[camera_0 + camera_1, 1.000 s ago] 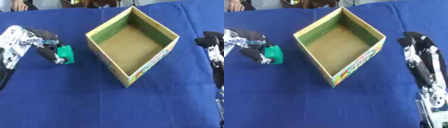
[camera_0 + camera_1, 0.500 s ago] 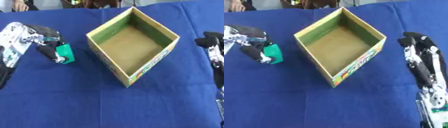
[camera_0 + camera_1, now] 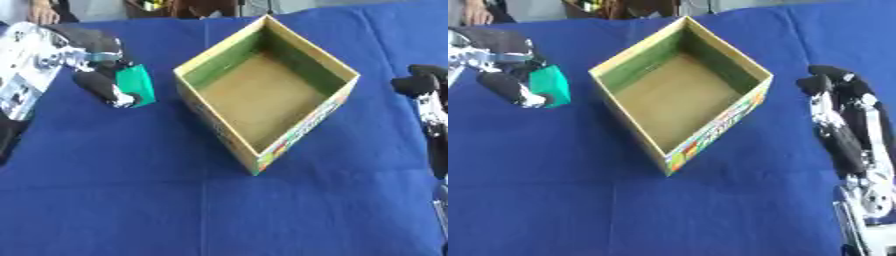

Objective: Pick up objects on the table and place them in the box.

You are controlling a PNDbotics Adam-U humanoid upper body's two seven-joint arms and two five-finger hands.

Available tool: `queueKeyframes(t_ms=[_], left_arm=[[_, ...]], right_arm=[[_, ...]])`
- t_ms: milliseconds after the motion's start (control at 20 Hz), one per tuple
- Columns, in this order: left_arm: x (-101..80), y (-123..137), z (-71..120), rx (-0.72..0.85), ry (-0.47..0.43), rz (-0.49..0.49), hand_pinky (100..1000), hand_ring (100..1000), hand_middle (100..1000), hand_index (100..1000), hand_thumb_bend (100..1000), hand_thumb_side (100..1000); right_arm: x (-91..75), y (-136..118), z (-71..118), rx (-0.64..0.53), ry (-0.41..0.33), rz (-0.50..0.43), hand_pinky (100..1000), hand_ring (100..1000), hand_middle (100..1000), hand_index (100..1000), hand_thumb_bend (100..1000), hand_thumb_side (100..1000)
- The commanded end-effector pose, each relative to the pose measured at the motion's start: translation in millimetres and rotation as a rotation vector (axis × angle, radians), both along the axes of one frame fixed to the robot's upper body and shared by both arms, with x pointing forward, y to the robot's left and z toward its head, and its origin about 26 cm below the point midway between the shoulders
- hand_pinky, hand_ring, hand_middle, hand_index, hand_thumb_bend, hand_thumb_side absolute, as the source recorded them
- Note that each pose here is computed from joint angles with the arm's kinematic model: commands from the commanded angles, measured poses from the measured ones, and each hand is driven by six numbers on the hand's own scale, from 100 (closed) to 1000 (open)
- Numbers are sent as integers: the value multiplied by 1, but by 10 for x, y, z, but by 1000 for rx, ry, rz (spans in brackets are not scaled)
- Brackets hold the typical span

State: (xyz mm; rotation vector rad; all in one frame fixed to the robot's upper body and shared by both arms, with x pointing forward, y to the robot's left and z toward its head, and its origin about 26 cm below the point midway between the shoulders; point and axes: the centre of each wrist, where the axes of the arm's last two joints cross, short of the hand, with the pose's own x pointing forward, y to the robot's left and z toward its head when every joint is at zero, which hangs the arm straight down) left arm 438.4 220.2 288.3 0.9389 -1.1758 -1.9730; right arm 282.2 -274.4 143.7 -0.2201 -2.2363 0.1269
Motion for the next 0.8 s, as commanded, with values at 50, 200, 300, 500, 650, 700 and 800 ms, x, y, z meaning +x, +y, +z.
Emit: queueKeyframes(t_ms=[50,200,300,500,650,700,800], left_arm=[[-61,17,282,-45,-81,-8,372,432,382,515,100,643],[-78,-36,391,-61,-118,-17,372,430,378,511,100,641],[-77,-76,465,-68,-143,-21,370,424,375,507,100,642],[-40,-180,601,-107,-190,-25,366,416,371,501,100,639],[-14,-277,683,-136,-231,-38,362,410,369,500,100,636],[-10,-311,702,-144,-246,-46,362,409,369,500,100,634],[-9,-401,744,-156,-283,-59,361,408,368,500,100,630]], right_arm=[[-18,-16,73,-6,-23,3,786,715,563,732,100,532],[-17,-11,74,-7,-21,5,787,715,563,732,100,532],[-15,-9,78,-8,-23,6,787,716,563,732,100,532],[-5,0,97,-12,-29,13,787,716,563,733,100,531],[7,12,121,-15,-39,23,788,716,564,734,100,528],[12,16,131,-15,-43,26,787,716,564,734,100,527],[23,30,152,-15,-50,37,788,717,565,734,100,524]])
